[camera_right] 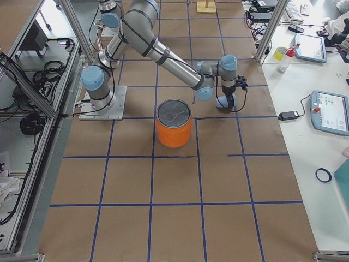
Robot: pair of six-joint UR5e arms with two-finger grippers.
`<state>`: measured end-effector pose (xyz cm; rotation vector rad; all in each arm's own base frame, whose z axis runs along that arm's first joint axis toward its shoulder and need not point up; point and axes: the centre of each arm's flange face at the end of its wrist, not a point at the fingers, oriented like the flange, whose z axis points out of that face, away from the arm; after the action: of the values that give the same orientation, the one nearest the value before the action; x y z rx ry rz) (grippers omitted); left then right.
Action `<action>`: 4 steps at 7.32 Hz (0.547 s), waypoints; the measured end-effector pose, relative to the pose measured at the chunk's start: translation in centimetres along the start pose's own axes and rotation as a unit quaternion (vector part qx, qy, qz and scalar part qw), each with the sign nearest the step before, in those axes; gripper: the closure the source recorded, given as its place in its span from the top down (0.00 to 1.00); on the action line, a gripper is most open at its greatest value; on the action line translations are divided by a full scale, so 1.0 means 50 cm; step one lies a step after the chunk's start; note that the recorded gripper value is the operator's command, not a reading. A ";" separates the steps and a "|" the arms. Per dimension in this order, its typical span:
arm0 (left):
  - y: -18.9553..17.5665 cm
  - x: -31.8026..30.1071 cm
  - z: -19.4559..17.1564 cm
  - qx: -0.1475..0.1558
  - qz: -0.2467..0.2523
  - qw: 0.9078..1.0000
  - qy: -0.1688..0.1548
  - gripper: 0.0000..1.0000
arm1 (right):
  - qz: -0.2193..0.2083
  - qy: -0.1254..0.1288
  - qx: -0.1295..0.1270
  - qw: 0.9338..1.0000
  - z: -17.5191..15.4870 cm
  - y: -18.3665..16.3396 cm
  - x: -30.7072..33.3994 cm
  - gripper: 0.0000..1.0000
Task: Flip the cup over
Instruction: 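Lift the cup with the right gripper and carry it toward the table center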
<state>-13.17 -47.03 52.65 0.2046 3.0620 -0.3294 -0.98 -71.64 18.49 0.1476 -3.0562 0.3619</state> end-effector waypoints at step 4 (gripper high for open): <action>0.001 0.000 0.001 -0.001 -0.002 1.000 0.000 1.00 | -0.016 -0.003 0.017 1.000 -0.057 -0.009 -0.036 0.25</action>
<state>-13.18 -47.01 52.62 0.1994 3.0633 -0.3250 1.00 -71.27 21.23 0.1989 -3.0509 0.4135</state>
